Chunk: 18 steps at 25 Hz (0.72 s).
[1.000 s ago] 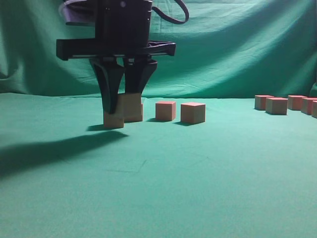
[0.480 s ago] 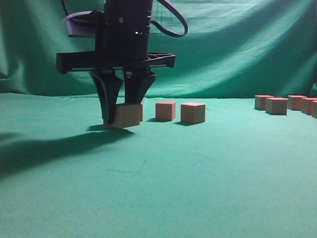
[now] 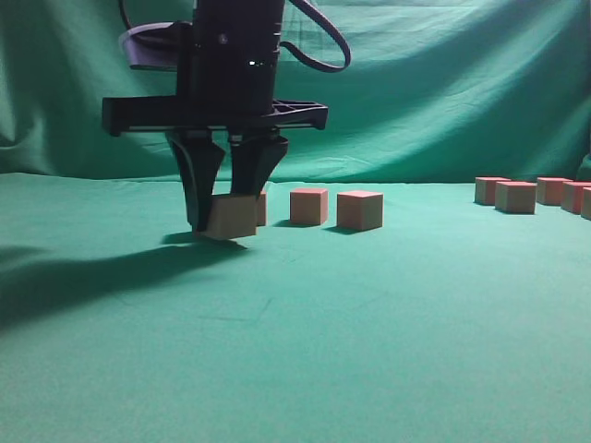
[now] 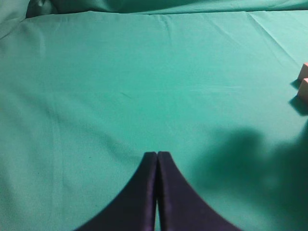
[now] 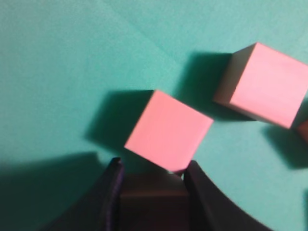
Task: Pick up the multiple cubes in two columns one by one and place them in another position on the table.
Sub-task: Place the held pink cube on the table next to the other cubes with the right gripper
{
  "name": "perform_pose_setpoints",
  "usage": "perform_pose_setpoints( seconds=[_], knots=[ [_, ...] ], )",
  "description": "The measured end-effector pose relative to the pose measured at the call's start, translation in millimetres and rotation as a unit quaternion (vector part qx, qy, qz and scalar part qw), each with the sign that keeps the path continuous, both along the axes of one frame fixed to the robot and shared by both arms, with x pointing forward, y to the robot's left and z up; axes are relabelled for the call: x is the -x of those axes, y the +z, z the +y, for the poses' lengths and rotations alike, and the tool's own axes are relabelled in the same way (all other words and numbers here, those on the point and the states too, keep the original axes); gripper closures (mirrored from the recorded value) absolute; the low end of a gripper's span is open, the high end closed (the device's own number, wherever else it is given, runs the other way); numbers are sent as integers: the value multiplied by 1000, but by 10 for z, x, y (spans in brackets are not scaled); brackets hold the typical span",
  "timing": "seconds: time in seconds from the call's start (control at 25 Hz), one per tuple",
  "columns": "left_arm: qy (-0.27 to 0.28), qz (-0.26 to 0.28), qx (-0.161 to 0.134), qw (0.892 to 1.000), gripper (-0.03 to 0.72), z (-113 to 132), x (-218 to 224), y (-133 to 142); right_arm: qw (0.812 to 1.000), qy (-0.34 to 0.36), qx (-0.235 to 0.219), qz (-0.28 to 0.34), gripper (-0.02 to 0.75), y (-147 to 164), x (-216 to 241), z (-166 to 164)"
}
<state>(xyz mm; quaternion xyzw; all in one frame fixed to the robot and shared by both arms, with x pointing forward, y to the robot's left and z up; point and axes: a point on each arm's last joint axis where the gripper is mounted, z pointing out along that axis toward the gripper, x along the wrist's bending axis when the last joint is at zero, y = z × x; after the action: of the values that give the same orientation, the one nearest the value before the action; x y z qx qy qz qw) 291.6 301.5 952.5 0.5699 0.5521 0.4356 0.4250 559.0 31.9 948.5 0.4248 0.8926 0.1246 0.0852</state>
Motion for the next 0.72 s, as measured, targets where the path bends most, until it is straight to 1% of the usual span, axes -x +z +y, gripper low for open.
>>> perform_pose_setpoints(
  seconds=[0.12,0.28,0.72],
  knots=[
    [0,0,0,1000,688,0,0,0,1000,-4,-1,2,472,-4,2,0],
    [0,0,0,1000,688,0,0,0,1000,-6,10,13,472,-74,7,-5],
    [0,0,0,1000,688,0,0,0,1000,-5,10,9,472,-66,0,-4]
  ],
)
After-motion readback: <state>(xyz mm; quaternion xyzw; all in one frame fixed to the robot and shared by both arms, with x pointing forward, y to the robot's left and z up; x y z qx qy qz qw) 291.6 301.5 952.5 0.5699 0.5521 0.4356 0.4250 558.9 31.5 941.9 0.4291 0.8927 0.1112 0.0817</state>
